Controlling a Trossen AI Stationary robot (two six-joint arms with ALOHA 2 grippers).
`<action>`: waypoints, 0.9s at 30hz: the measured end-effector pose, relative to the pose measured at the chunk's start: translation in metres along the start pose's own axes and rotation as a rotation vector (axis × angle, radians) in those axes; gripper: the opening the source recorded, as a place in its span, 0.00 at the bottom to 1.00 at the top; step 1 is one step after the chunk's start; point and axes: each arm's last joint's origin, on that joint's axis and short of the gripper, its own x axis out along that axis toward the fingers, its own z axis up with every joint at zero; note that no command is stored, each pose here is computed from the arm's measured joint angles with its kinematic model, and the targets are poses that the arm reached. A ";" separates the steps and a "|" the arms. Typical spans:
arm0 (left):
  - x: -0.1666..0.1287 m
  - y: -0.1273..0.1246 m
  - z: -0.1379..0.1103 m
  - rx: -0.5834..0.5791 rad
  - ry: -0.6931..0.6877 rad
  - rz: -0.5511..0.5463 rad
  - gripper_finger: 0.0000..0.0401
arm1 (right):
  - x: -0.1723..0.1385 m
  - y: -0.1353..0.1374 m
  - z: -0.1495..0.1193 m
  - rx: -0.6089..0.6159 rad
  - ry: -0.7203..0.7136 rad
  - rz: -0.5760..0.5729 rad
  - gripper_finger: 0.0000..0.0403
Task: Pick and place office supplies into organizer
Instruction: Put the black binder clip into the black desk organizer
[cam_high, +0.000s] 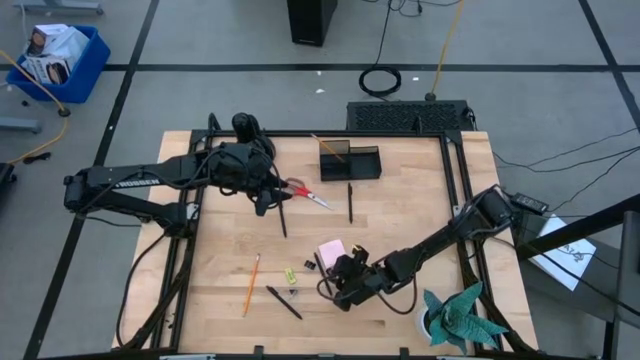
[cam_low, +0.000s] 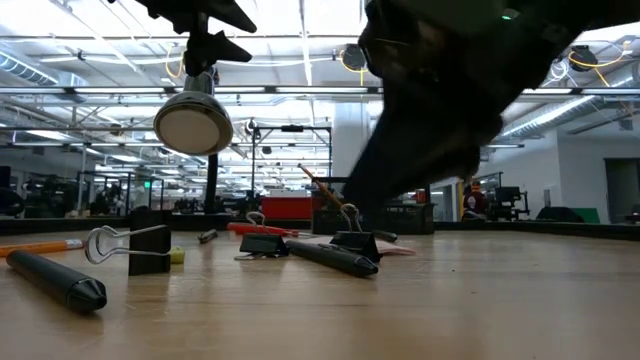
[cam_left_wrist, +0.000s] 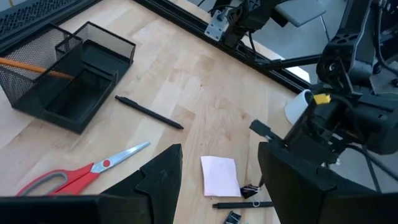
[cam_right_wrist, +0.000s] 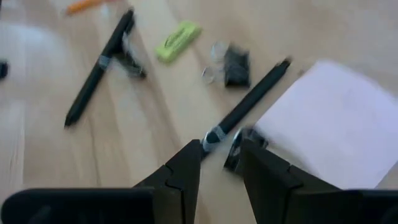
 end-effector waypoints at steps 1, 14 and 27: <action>0.000 0.000 0.000 0.000 0.001 -0.001 0.54 | 0.000 -0.001 0.002 0.006 -0.010 -0.004 0.26; 0.000 0.000 0.000 -0.007 0.001 -0.007 0.54 | 0.003 -0.005 0.006 -0.042 0.025 0.018 0.26; 0.000 0.000 0.000 -0.006 0.000 -0.008 0.54 | 0.008 -0.012 0.010 -0.020 0.025 -0.005 0.26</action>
